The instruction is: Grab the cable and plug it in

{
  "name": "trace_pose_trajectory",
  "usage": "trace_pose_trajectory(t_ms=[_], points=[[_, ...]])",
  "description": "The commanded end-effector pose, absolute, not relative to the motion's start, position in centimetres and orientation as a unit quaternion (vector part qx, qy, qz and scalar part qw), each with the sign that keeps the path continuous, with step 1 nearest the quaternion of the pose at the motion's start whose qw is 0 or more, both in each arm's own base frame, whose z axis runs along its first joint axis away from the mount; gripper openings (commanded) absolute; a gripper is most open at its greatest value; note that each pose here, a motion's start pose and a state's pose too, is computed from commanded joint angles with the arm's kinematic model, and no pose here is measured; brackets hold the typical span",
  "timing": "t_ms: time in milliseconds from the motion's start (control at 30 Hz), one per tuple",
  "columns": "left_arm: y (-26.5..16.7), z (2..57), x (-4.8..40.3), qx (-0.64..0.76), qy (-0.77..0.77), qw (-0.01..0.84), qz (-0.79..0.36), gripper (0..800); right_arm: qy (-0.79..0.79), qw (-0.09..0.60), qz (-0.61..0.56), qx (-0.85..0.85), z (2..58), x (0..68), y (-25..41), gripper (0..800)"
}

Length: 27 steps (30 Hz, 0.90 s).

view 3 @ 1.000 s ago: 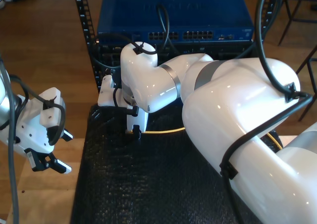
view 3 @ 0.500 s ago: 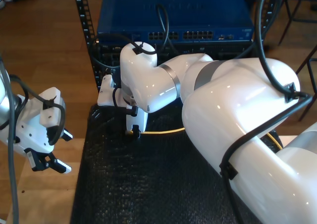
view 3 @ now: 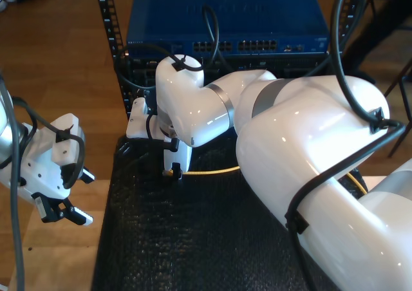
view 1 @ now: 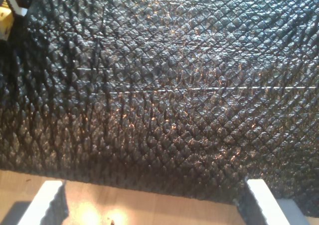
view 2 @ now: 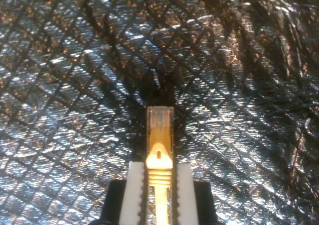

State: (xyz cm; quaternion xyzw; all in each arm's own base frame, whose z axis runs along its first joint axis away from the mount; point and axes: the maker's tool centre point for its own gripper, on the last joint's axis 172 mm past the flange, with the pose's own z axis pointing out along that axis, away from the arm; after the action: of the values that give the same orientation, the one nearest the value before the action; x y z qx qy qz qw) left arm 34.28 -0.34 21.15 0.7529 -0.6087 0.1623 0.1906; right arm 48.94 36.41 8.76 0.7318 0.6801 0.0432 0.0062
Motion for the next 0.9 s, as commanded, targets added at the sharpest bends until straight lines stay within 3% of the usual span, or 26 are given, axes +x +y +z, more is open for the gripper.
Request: trace_pose_trajectory(t_ms=[633, 900], points=[[-1.0, 21.4, 33.4, 0.748, -0.611, 0.208, 0.157, 800, 0.673, 0.004, 0.046, 0.739, 15.4, 47.6, 29.8, 9], [-2.6, 22.5, 32.9, 0.74, -0.607, 0.236, 0.17, 799, 0.666, -0.044, 0.075, 0.741, 19.3, 45.0, 27.1, 9]])
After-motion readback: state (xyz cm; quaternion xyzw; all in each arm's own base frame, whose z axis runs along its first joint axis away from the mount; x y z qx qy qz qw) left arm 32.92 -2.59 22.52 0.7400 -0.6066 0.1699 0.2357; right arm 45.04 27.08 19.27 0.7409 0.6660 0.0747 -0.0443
